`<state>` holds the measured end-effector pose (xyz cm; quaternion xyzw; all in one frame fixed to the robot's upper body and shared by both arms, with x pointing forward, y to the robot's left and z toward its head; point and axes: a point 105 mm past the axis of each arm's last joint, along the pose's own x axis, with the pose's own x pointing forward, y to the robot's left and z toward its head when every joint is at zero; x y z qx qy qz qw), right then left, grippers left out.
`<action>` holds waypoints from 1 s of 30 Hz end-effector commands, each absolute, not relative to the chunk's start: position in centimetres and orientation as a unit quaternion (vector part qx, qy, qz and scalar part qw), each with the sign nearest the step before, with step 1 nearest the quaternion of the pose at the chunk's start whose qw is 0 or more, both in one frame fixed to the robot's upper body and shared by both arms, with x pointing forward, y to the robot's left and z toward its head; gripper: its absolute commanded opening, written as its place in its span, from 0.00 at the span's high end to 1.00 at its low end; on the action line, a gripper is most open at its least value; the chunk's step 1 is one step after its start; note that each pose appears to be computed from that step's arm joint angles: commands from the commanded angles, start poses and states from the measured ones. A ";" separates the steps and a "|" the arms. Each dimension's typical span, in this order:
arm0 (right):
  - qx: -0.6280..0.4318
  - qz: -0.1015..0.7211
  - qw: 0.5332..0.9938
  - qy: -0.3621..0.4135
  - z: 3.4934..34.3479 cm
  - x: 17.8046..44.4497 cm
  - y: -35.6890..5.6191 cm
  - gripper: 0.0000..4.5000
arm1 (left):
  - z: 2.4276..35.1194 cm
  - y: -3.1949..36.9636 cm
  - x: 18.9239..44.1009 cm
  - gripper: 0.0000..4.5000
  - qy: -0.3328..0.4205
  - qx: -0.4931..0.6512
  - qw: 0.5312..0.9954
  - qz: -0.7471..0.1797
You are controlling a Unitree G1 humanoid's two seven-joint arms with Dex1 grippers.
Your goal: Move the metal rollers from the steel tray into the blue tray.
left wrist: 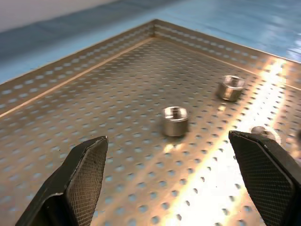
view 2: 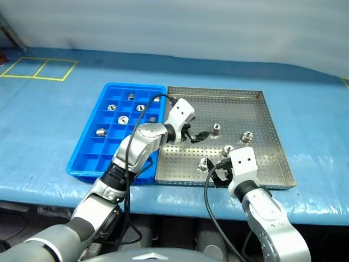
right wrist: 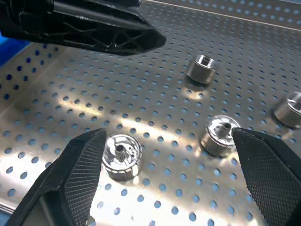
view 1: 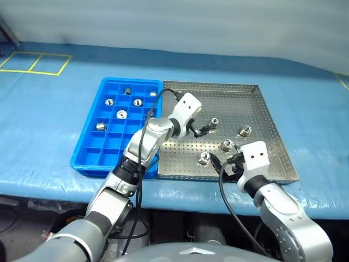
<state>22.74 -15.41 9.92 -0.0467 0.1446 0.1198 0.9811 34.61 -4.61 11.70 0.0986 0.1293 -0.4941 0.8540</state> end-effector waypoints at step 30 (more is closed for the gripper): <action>-0.035 0.087 0.990 0.106 11.5 22.4 -15.3 0.00 | 7.2 -3.6 29.8 0.12 0.189 0.281 0.693 -0.636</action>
